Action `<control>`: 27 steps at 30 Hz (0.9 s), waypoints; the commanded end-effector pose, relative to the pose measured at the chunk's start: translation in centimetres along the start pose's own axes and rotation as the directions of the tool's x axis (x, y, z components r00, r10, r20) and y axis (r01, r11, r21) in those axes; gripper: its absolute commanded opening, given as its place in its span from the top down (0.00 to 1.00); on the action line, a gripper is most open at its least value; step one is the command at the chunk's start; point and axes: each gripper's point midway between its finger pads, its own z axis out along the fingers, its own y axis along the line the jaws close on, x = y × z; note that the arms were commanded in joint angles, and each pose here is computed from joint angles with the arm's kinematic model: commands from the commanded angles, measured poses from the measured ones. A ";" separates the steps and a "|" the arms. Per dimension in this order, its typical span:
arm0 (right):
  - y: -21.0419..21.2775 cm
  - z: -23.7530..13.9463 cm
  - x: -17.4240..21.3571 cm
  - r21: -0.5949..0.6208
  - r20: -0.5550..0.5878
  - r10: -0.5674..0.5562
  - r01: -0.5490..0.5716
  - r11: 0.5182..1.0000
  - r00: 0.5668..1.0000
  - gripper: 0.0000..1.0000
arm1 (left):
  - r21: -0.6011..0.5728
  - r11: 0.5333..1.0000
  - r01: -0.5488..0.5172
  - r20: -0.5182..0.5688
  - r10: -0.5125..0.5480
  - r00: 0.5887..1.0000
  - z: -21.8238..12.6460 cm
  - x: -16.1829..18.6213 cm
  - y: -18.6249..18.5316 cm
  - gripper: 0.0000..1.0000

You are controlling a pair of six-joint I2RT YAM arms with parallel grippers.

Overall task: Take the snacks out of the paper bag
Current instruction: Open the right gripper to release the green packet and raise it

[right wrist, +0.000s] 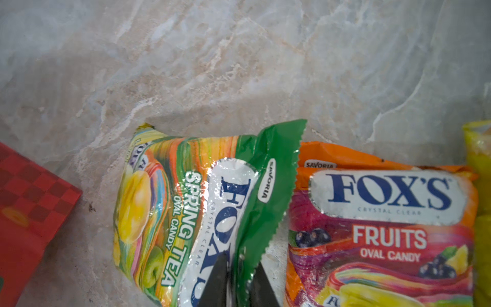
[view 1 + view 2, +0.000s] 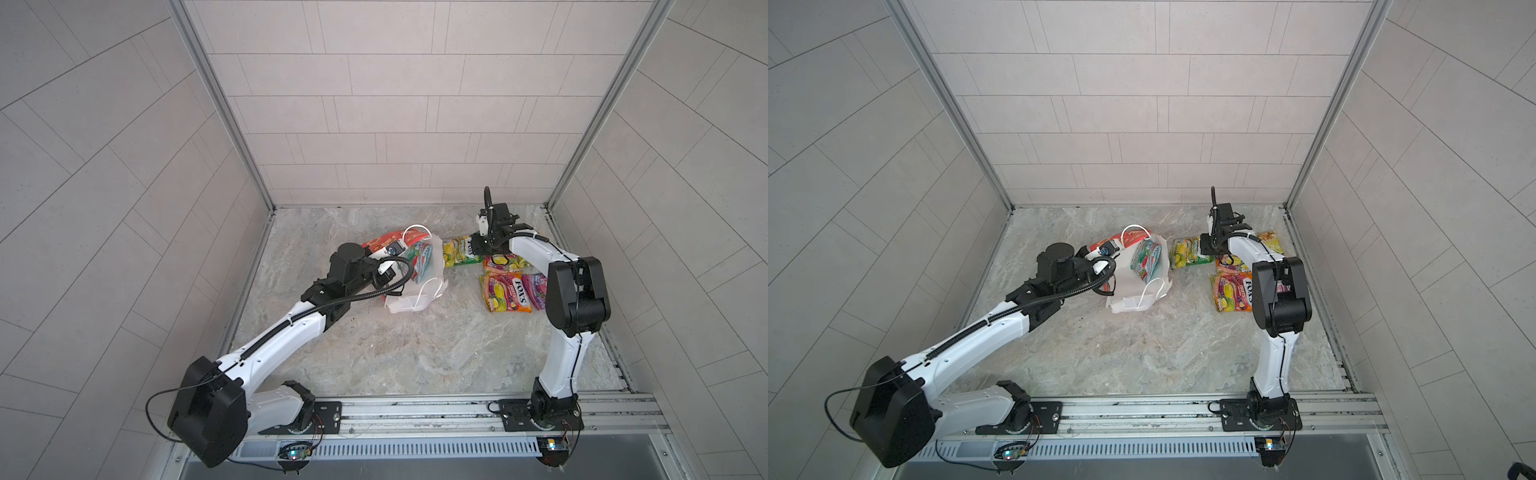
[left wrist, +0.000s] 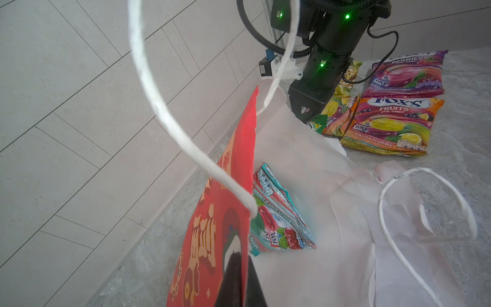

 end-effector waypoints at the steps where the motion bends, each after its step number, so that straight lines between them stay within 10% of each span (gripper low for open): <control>1: 0.1 0.2 0.3 -0.001 -0.029 -0.020 0.020 1.000 0.999 0.79 | -0.005 1.000 -0.002 0.030 0.003 1.000 0.0 -0.8 0.4 1.00; 20: 1.5 -11.2 -5.5 0.042 0.168 -0.012 0.005 0.999 0.986 0.61 | 0.004 1.000 0.004 0.032 -0.004 0.999 -0.2 -1.1 0.3 1.00; 27: 10.7 -20.4 -3.1 -0.216 0.511 0.031 0.093 0.972 0.859 0.67 | 0.003 1.000 0.008 0.023 -0.008 1.000 -0.2 -1.0 0.4 1.00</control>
